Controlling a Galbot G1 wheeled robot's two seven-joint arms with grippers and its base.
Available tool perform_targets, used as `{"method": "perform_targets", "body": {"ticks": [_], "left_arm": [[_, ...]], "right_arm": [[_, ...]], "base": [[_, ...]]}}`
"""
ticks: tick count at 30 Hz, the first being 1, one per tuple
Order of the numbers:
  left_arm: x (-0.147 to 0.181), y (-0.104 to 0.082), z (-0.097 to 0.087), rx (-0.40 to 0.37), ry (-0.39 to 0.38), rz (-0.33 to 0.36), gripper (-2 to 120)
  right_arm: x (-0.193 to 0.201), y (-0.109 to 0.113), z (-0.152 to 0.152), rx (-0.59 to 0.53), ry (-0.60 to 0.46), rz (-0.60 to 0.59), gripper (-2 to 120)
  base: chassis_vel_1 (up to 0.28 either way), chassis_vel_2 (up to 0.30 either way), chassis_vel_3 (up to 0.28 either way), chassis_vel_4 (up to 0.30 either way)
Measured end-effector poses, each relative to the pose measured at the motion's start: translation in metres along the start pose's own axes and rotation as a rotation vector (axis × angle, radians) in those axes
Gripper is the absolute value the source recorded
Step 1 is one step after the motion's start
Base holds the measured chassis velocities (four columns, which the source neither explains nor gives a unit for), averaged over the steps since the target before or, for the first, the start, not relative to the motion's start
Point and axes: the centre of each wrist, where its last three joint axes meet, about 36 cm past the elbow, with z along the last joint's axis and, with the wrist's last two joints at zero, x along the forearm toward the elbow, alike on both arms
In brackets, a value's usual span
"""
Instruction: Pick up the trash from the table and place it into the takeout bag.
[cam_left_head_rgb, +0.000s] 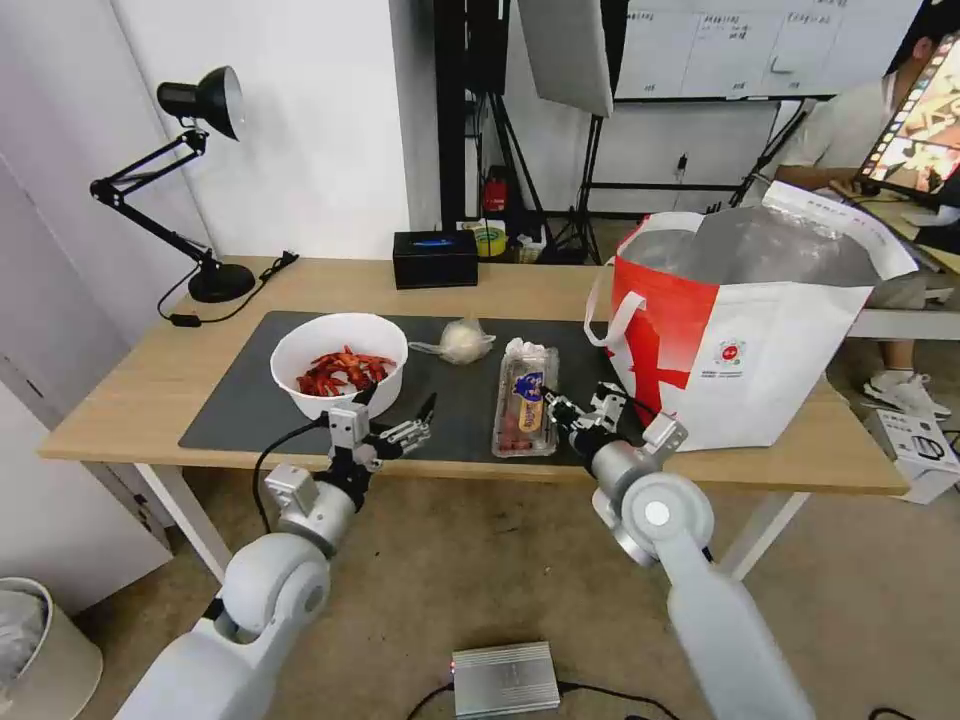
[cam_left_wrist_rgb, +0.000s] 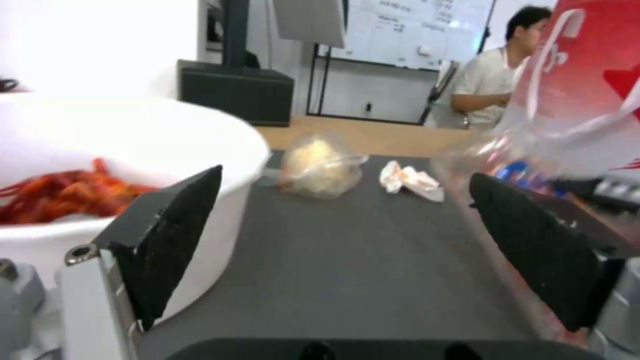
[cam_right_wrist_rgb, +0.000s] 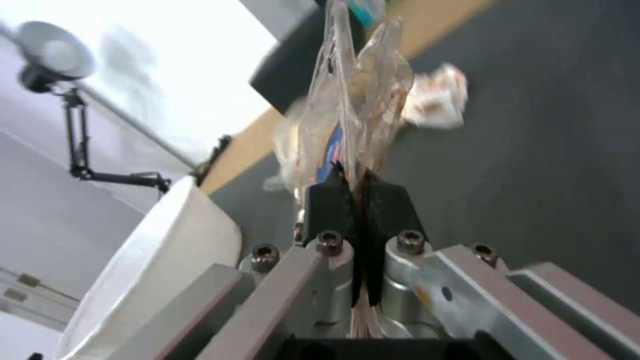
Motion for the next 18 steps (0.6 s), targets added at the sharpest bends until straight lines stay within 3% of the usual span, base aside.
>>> {"method": "perform_targets", "body": {"ticks": [11,18], "left_arm": [[0.016,0.005,0.0,-0.005,0.004,-0.036,100],[0.034,0.008,0.008,-0.015,0.003,-0.067,100]], "right_arm": [[0.027,0.0,-0.007,0.112,-0.093,-0.101,0],[0.063,-0.001,-0.022,0.227,-0.207,-0.207,0]], "base": [[0.0,0.0,0.0,0.0],[0.0,0.0,0.0,0.0]]}}
